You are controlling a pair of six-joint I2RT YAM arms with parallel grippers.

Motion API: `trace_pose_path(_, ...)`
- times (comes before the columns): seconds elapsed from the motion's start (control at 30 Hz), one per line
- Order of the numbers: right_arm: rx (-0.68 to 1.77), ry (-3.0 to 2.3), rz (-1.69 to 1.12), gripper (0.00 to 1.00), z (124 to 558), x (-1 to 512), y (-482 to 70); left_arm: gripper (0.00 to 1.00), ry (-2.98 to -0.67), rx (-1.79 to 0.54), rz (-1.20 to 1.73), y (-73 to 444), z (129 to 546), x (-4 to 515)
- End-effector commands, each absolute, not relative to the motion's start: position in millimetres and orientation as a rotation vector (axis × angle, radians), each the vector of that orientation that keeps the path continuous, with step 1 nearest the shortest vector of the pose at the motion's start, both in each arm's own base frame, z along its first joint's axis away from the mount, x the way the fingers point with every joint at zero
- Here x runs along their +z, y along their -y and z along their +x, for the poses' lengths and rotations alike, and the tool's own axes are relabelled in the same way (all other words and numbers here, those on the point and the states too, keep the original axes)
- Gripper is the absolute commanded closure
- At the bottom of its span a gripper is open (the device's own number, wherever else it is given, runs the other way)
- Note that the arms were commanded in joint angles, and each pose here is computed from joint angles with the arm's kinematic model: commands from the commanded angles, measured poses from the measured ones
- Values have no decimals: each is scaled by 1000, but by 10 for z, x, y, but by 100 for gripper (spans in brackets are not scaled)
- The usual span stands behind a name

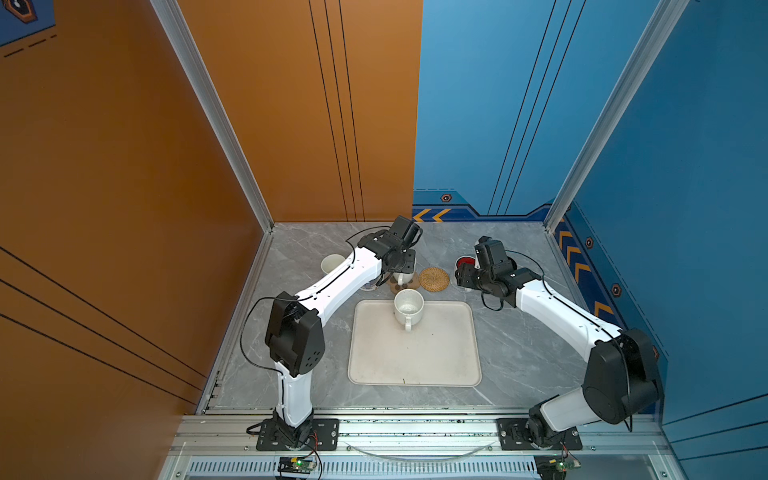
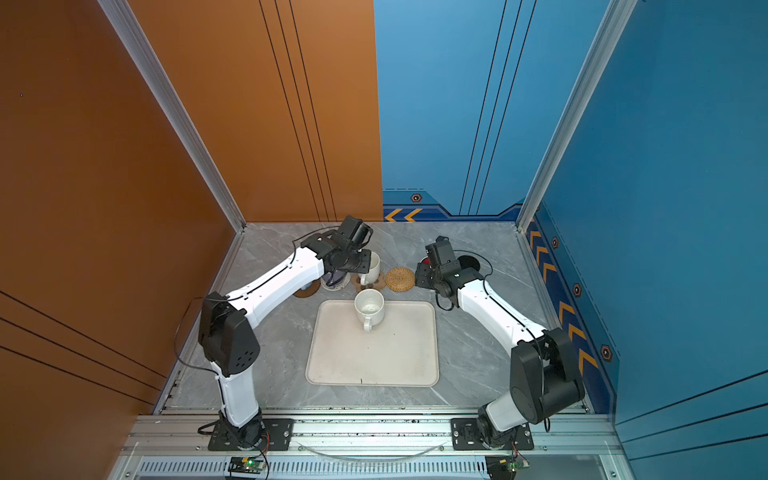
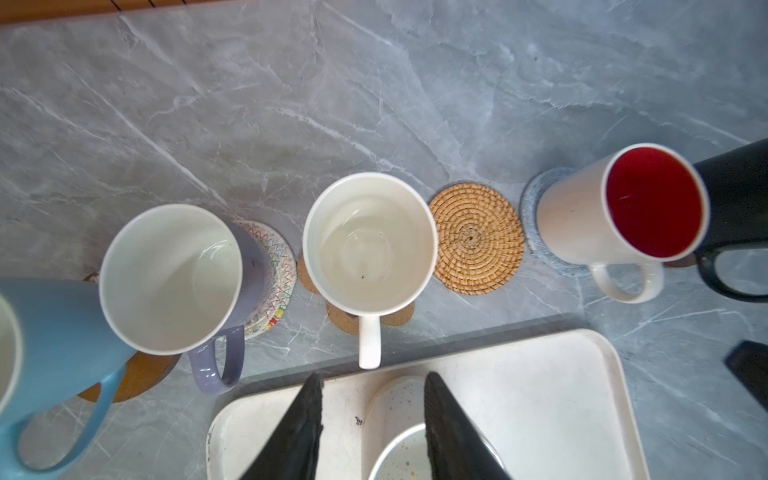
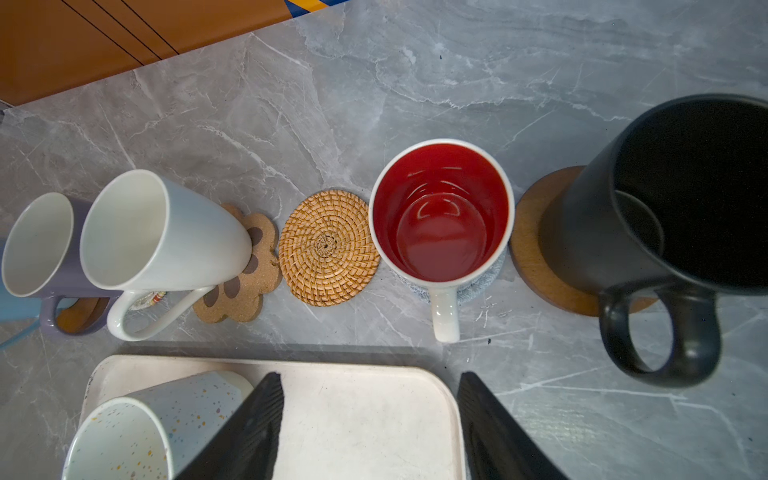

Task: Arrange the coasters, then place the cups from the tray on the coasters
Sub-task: 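Open the left gripper and raise it while the right gripper moves toward the tray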

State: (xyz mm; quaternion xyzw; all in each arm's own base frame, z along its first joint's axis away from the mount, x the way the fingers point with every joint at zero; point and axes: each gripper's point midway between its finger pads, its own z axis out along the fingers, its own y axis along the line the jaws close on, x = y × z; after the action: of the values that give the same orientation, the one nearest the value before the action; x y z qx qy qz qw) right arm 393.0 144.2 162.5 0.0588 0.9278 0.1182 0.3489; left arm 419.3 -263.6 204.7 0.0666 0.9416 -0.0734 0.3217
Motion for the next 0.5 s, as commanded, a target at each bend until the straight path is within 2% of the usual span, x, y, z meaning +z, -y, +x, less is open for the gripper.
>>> trace_pose_path(0.0,348,-2356,137,34,3920,1840,-1504,57,-2376,-210,198,2646,4092,2367)
trace_pose_path(0.27,367,-2325,63,34,3833,2058,-1701,57,-2125,-379,247,2763,3663,2863)
trace_pose_path(0.47,346,-2314,-20,34,3750,2201,-1902,48,-1955,-473,227,2637,3277,3125)
